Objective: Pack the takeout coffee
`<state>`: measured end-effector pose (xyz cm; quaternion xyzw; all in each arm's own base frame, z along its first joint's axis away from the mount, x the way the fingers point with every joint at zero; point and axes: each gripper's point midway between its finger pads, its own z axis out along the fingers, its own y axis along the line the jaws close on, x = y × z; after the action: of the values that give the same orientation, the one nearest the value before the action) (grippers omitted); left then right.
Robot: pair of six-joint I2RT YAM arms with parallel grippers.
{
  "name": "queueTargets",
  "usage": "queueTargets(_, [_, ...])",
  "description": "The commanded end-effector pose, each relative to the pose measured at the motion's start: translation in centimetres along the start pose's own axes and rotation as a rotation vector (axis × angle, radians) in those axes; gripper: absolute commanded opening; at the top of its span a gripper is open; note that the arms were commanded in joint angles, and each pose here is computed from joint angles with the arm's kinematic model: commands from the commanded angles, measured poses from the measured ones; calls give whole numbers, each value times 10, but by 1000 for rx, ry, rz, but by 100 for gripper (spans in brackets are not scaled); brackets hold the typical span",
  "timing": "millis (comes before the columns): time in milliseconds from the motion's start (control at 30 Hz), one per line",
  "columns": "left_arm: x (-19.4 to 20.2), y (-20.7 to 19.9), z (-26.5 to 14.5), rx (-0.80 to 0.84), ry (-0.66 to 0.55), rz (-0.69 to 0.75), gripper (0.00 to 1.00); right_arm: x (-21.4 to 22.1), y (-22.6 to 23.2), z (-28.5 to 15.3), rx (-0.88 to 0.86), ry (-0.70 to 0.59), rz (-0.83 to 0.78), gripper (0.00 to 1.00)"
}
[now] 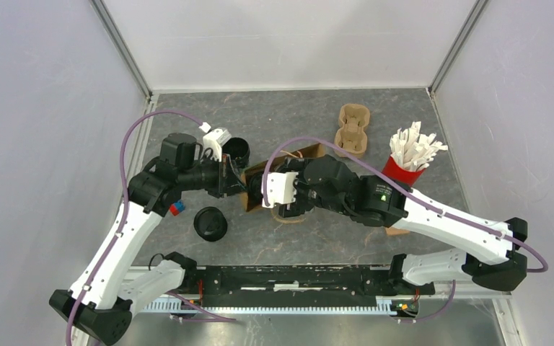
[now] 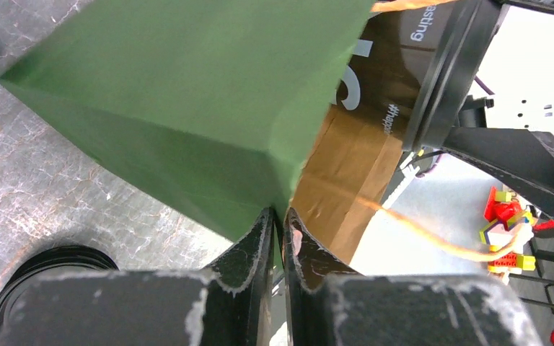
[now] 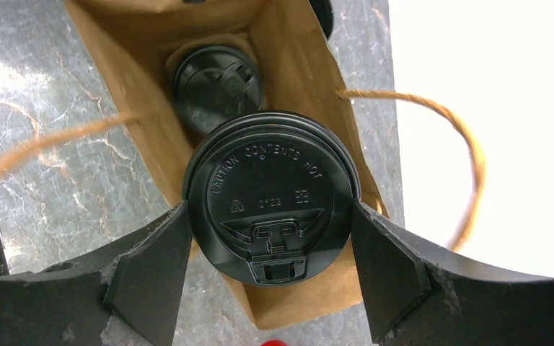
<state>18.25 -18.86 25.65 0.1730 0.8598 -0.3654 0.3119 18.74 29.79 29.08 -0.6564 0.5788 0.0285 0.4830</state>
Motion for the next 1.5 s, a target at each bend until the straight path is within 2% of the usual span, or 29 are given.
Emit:
queueTargets(0, [-9,-10,-4,54,-49,91,15,-25,-21,-13,49,-61,-13,78])
queueTargets(167, [-6,-10,-5,52,-33,106,15,-26,-20,-13,13,-14,-1,78])
queueTargets(433, [-3,-11,-8,64,-40,149,16,2,-10,-4,24,40,-139,80])
queueTargets(567, [-9,-11,-9,44,-54,103,17,16,5,2,-27,79,-159,80])
queueTargets(767, [-17,-8,-3,25,-64,54,29,2,19,-1,-57,72,-148,80])
queueTargets(1000, [-24,1,4,-18,-56,36,32,-12,32,12,-61,49,-106,80])
queueTargets(1233, [-15,12,-6,-106,-40,-10,45,-21,44,28,-93,24,-67,79])
queueTargets(1467, [-2,3,-21,-101,-69,-80,57,-36,43,39,-77,-15,-40,79])
